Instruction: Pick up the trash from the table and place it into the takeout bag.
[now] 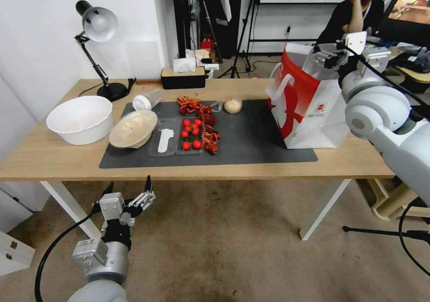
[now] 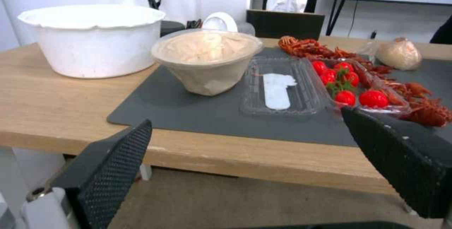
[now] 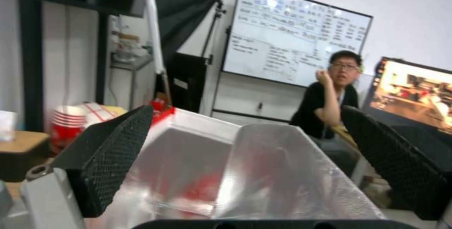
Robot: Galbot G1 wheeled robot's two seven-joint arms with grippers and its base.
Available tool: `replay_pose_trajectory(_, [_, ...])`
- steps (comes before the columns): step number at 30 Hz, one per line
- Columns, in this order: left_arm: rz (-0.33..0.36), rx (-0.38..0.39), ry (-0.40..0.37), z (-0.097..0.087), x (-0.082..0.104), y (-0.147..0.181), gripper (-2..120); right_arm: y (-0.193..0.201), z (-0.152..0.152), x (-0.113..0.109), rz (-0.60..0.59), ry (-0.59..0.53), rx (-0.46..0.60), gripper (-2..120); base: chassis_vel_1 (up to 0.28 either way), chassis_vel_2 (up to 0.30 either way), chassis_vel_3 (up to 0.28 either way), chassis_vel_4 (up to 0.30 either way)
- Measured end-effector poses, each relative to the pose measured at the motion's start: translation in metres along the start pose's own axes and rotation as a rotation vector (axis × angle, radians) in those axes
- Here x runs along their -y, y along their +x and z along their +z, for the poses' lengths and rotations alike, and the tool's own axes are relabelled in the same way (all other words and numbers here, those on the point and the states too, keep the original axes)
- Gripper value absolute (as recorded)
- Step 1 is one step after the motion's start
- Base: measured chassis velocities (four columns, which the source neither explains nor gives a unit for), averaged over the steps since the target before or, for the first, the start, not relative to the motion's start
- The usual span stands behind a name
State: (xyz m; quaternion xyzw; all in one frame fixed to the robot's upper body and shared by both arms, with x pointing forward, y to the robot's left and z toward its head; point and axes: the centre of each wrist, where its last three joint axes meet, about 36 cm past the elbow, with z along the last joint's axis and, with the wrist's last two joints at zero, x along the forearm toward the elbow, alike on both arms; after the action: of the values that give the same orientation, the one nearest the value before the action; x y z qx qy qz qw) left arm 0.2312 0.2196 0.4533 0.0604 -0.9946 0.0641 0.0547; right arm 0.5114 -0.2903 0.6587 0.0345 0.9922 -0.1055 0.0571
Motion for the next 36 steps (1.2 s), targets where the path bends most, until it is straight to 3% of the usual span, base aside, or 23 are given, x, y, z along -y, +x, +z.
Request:
replay_pose_trajectory(5, [0.0, 0.001, -0.001, -0.001, 0.0, 0.0, 100, 0.011, -0.007, -0.007, -0.078, -0.061, 0.042, 100, 0.0, 0.0, 0.0, 0.0])
replay_pose_trajectory(7, [0.0, 0.001, 0.001, -0.001, 0.0, 0.0, 100, 0.028, -0.009, -0.015, -0.169, -0.151, 0.083, 100, 0.0, 0.0, 0.0, 0.0])
replay_pose_trajectory(11, [-0.001, 0.002, 0.002, -0.001, 0.0, 0.0, 100, 0.05, -0.002, -0.02, -0.234, -0.219, 0.097, 100, 0.0, 0.0, 0.0, 0.0])
replay_pose_trajectory(23, [-0.009, 0.007, 0.012, 0.0, 0.001, 0.001, 100, 0.129, 0.017, -0.035, -0.318, -0.288, 0.141, 100, 0.0, 0.0, 0.0, 0.0])
replay_pose_trajectory(27, [-0.031, 0.021, 0.013, 0.001, 0.002, 0.006, 100, 0.166, 0.057, -0.05, -0.304, -0.347, 0.144, 100, 0.0, 0.0, 0.0, 0.0])
replay_pose_trajectory(36, [-0.03, 0.018, 0.01, 0.002, 0.003, 0.007, 100, 0.22, 0.112, -0.053, -0.197, -0.397, 0.165, 100, 0.0, 0.0, 0.0, 0.0])
